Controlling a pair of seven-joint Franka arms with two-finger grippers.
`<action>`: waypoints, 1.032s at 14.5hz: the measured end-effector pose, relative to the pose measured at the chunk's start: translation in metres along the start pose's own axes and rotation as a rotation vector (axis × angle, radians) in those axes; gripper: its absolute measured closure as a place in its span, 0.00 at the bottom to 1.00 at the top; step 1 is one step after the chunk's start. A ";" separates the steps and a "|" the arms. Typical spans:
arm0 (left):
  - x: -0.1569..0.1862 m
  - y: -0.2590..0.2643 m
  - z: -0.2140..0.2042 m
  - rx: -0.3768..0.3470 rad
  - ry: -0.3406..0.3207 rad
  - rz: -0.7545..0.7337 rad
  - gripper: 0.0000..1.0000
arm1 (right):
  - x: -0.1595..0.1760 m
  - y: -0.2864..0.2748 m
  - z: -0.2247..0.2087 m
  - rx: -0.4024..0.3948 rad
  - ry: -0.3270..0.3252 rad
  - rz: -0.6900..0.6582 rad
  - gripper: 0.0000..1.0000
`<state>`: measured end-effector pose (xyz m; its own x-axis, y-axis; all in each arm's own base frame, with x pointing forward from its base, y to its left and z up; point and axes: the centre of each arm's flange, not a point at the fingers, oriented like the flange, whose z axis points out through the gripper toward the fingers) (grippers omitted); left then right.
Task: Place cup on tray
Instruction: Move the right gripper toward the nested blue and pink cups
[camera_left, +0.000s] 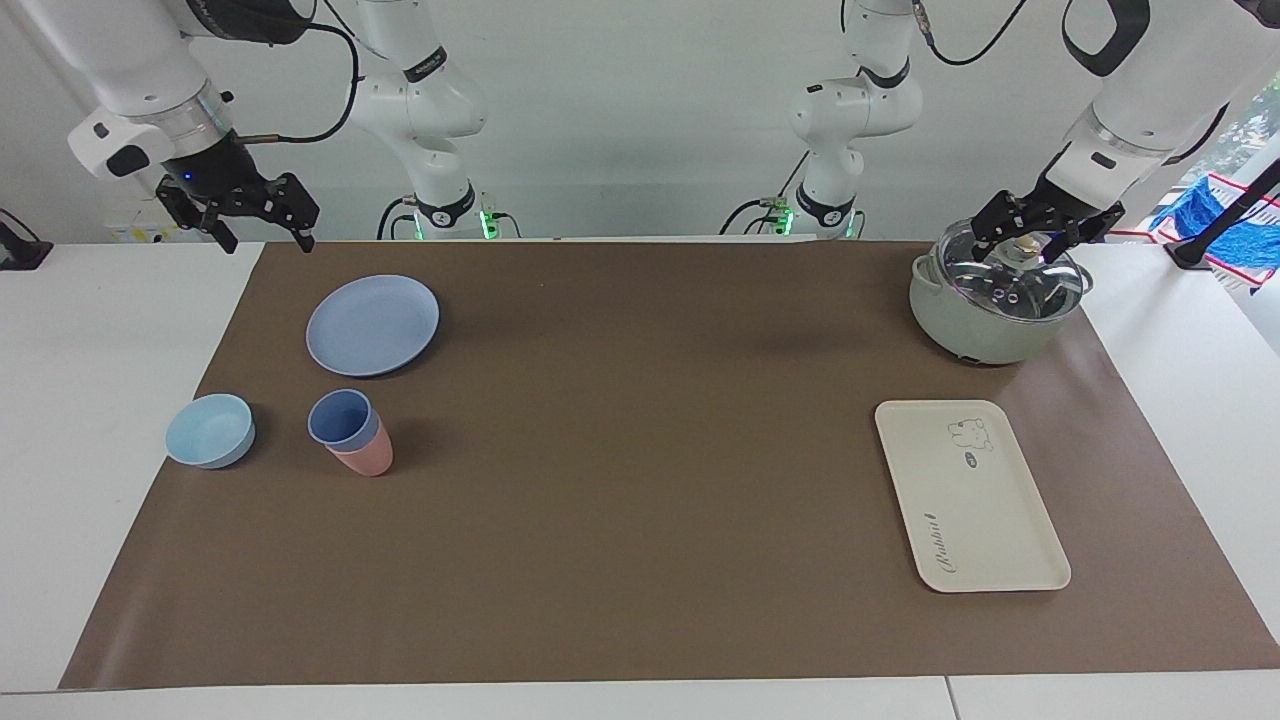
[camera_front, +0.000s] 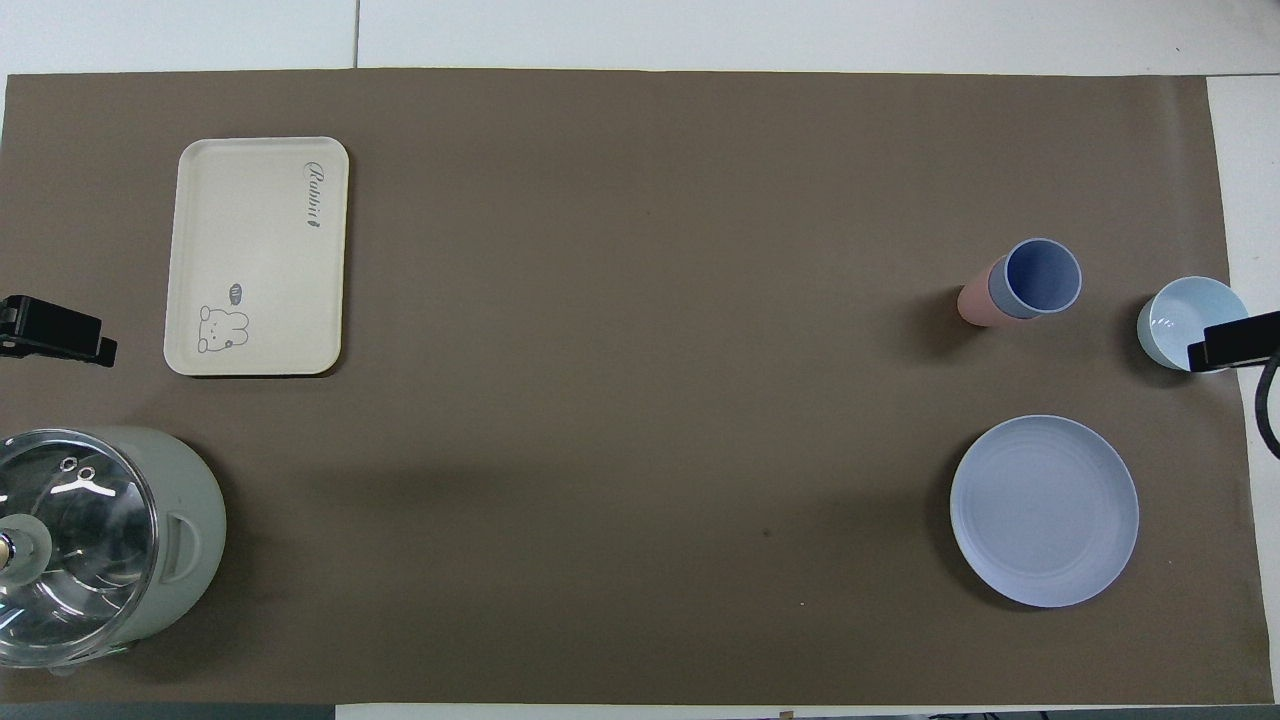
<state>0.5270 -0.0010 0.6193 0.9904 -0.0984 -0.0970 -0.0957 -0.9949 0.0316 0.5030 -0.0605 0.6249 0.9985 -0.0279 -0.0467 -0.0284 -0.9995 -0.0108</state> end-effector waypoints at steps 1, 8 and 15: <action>0.000 0.000 0.000 0.000 0.000 0.000 0.00 | 0.000 -0.002 0.000 -0.001 0.000 -0.004 0.00; 0.000 0.000 0.000 0.000 0.000 0.000 0.00 | 0.010 -0.006 0.000 0.028 0.050 -0.003 0.00; 0.000 0.000 0.000 0.000 0.000 0.000 0.00 | 0.113 0.030 0.025 0.106 -0.083 0.217 0.00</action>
<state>0.5270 -0.0010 0.6193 0.9904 -0.0983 -0.0970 -0.0956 -0.9949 0.0316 0.6135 -0.0930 0.5941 0.9614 -0.2360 -0.1417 -0.2507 -0.9633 -0.0964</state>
